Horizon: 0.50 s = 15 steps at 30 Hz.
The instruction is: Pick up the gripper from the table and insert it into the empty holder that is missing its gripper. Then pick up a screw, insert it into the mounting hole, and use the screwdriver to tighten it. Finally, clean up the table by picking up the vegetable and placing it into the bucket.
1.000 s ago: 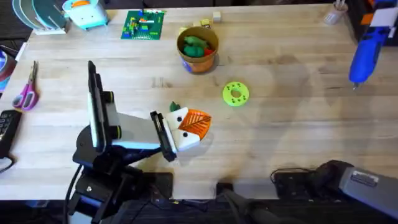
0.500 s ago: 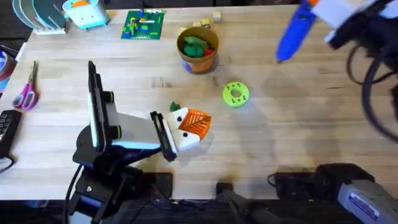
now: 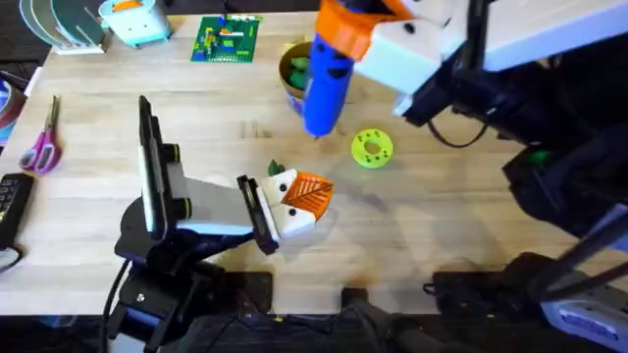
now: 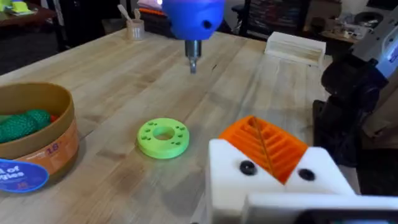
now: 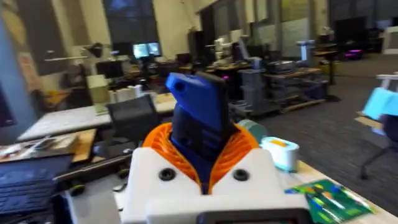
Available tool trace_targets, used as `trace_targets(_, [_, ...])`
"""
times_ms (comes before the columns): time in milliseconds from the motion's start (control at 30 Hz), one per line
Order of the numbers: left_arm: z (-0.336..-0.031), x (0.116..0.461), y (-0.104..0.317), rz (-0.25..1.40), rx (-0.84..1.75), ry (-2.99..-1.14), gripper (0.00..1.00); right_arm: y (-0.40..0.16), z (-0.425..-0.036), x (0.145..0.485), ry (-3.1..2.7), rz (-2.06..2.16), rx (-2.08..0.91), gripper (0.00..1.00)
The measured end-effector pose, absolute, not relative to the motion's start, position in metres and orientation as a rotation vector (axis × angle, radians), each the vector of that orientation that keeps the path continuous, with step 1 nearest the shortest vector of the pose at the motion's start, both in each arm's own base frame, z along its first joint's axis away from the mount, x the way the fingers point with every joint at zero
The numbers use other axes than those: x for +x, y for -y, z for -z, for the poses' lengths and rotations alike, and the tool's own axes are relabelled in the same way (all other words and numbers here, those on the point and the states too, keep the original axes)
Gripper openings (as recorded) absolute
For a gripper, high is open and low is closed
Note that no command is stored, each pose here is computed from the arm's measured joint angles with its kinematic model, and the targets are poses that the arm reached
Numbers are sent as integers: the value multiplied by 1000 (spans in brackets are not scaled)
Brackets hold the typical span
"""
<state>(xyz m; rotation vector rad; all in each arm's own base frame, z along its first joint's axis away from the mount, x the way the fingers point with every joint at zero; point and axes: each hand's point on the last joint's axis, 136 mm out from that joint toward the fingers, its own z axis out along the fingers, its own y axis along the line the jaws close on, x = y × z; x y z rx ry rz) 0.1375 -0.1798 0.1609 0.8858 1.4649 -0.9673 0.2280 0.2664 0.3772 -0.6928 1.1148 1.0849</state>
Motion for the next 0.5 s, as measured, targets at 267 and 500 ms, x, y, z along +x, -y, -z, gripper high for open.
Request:
trace_targets(267, [-161, 137, 180, 967, 886, -1465, 8, -299, -378, 207, -1031, -1228, -725, 23])
trace_targets(500, [-161, 137, 180, 967, 886, -1465, 8, -316, -364, 203, -1077, -1310, -733, 23])
